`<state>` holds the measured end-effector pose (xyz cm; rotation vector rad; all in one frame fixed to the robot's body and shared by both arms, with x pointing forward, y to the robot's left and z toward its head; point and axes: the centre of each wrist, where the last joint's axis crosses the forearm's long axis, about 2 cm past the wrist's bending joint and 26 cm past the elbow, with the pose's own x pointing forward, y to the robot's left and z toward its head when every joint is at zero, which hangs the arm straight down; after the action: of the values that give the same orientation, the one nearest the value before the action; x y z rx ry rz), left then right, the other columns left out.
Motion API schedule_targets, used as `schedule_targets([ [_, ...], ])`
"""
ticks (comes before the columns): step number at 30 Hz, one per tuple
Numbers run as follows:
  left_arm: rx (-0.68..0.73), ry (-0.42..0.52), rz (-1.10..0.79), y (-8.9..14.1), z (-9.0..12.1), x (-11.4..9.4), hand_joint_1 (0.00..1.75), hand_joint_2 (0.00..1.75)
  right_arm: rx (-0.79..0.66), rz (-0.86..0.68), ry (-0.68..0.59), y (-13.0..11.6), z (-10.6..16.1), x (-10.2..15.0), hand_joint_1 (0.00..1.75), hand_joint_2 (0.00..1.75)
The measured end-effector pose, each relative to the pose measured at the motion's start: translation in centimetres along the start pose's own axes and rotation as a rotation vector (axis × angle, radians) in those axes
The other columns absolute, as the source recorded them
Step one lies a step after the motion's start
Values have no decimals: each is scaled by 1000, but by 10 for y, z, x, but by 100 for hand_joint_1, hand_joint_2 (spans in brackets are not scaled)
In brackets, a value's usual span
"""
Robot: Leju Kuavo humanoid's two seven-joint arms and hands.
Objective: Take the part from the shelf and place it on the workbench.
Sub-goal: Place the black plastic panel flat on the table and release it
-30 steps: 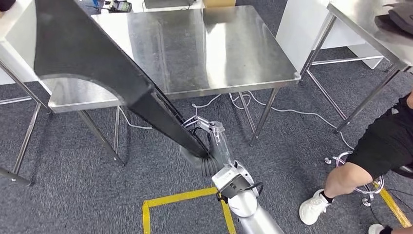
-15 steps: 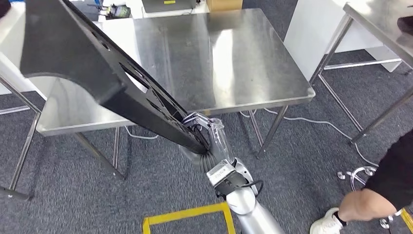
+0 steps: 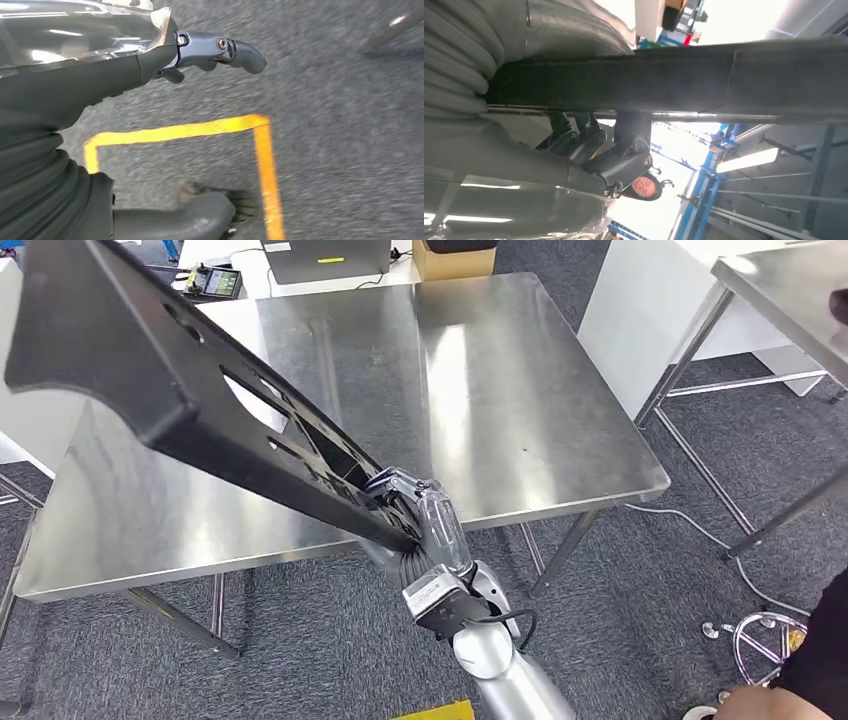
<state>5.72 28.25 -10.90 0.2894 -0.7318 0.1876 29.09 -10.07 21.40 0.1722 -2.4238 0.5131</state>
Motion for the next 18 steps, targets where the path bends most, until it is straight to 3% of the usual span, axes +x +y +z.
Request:
schedule_targets([
  [9,2,16,-5,-1,0,1,0,175,17,163,9,-4,-5,-4,175,175],
  [14,5,32,-22,-4,-2,5,0,175,59,454,-34,1,-31,-8,175,175],
  [18,3,34,-24,-7,-6,12,0,175,182,640,-81,17,-60,-15,175,175],
])
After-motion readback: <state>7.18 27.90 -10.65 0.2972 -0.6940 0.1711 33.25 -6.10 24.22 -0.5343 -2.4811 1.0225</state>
